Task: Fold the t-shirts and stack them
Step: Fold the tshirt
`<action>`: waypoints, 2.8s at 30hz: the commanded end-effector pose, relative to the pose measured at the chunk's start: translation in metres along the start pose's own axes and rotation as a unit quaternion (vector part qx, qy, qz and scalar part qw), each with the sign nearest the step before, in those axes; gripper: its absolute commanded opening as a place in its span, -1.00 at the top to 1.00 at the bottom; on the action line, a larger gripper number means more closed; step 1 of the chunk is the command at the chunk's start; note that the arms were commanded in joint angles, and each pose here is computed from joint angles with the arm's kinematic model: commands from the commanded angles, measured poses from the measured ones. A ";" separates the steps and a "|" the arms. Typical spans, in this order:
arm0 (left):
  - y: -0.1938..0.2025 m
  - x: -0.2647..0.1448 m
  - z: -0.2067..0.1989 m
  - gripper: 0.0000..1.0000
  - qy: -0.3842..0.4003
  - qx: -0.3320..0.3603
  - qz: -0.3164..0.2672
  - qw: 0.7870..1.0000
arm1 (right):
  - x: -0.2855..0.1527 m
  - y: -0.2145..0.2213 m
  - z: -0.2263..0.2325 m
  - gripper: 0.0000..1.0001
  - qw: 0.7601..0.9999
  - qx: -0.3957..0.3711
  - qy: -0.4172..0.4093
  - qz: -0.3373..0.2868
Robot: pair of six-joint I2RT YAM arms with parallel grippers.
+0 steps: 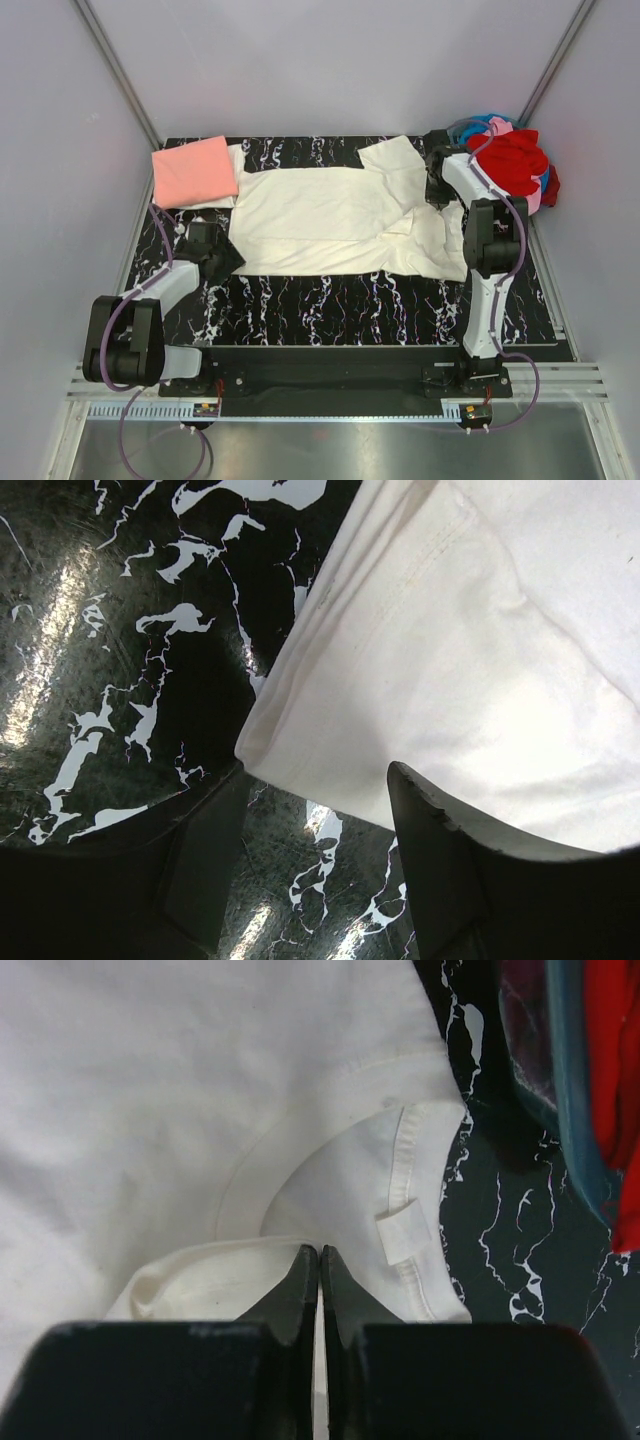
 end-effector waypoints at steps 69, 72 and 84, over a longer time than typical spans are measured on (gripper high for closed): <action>-0.004 0.004 -0.003 1.00 -0.023 -0.057 -0.013 0.998 | 0.016 0.149 -0.114 0.54 0.876 0.439 -0.199 0.026; -0.008 -0.002 -0.001 1.00 -0.024 -0.051 -0.021 0.998 | 0.018 0.135 -0.119 0.97 0.882 0.430 -0.193 0.006; -0.014 -0.030 0.028 1.00 -0.062 -0.045 -0.025 0.997 | -0.013 0.143 -0.138 1.00 0.907 0.403 -0.114 -0.038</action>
Point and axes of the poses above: each gripper's point midway between its finger pads, its own x axis out along the fingers, its own z axis along the line the jaws close on, y = z × x, the point moved 9 cm from there along -x, back along the fingers, and after that the axes turned 1 degree about -x, right-handed, at the moved point
